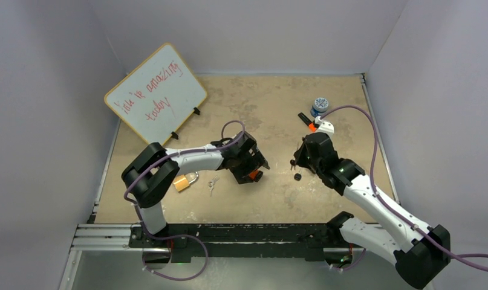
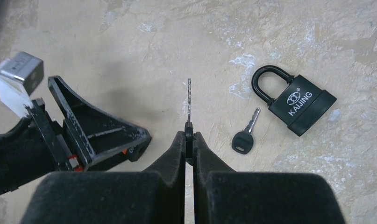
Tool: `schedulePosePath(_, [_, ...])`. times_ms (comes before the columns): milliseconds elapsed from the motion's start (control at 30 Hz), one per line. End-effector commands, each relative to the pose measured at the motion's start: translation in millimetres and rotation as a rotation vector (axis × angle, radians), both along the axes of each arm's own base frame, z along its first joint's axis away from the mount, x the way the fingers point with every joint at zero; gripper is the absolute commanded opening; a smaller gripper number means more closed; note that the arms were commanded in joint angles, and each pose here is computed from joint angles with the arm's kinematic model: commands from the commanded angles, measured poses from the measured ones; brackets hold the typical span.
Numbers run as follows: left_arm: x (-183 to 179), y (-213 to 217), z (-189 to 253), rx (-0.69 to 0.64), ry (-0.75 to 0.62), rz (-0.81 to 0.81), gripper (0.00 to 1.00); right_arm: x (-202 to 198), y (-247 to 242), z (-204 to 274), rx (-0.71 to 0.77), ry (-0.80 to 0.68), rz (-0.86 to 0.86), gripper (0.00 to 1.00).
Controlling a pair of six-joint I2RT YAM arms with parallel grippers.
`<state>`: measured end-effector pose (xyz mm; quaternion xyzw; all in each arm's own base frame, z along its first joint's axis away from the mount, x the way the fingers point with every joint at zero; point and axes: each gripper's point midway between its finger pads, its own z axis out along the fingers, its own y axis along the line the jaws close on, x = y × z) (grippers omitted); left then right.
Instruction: Unlock with the key
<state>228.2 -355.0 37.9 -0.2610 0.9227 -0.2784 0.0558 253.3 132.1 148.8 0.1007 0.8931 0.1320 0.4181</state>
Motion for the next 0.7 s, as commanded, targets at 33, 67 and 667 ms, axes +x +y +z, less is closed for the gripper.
schedulePosePath(33, [38, 14, -3, 0.178, -0.143, 0.029, 0.82, 3, -4, 3, 0.011, -0.023, -0.035, 0.00])
schedulePosePath(67, [37, 14, -7, 0.194, -0.133, 0.018, 0.82, 3, -4, 3, 0.010, -0.022, -0.034, 0.00])
schedulePosePath(667, [14, 38, -53, 0.562, 0.026, -0.202, 0.70, 0, -2, -9, 0.014, -0.015, -0.001, 0.00])
